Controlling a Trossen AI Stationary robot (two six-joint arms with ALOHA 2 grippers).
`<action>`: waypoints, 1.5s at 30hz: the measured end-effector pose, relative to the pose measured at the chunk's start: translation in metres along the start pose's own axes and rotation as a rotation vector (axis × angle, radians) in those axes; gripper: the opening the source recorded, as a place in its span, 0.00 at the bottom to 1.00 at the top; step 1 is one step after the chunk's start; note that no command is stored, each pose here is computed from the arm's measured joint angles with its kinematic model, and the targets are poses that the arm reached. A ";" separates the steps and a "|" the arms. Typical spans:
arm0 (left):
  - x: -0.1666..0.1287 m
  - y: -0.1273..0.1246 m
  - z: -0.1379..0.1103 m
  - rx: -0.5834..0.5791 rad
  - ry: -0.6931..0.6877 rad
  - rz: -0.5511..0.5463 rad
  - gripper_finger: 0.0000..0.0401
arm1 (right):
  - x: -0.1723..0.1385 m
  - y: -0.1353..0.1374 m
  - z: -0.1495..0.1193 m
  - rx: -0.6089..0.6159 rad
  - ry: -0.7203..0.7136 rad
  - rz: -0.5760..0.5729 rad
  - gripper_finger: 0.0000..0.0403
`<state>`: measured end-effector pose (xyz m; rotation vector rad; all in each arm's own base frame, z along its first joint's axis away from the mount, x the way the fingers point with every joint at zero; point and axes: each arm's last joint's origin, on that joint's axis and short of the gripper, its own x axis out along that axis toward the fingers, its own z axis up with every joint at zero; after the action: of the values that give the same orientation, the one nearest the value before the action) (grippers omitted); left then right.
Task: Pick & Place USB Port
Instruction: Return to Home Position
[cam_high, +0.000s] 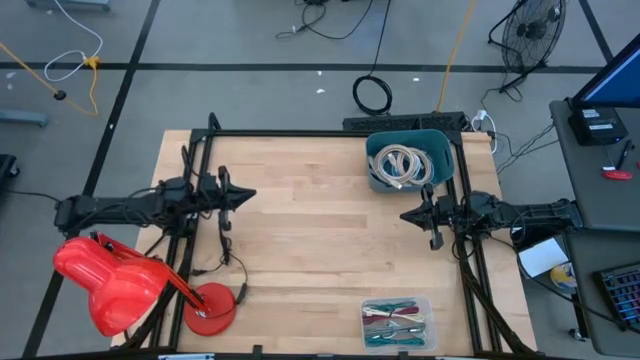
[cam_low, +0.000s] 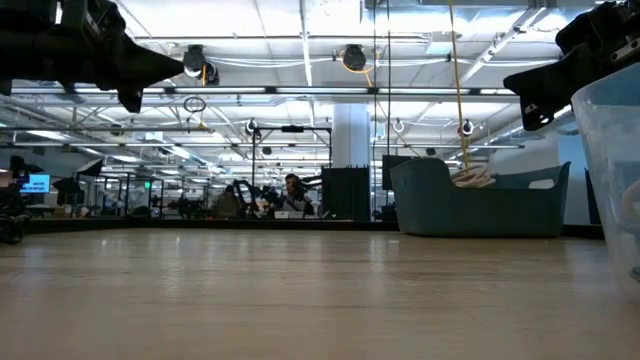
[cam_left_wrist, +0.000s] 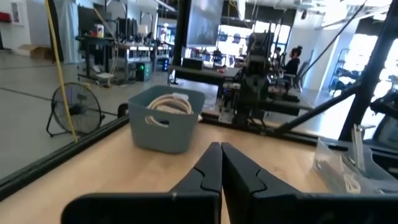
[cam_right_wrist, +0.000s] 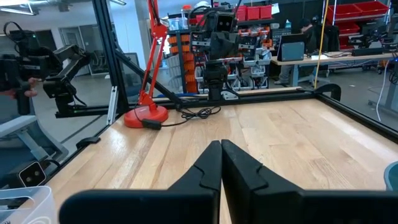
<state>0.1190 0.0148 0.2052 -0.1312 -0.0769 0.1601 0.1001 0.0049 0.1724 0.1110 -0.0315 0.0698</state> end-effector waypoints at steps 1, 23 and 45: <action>-0.001 0.000 -0.001 -0.002 0.012 0.001 0.01 | 0.000 0.000 0.000 0.000 0.000 0.000 0.00; -0.032 0.003 -0.012 -0.047 0.112 0.019 0.05 | 0.000 0.000 0.000 0.000 0.000 0.000 0.00; -0.025 0.004 -0.022 0.118 -0.081 -0.011 0.05 | 0.000 0.000 0.000 0.000 0.001 0.000 0.00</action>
<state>0.0960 0.0120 0.1817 -0.0064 -0.1485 0.1584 0.1001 0.0049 0.1724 0.1114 -0.0308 0.0699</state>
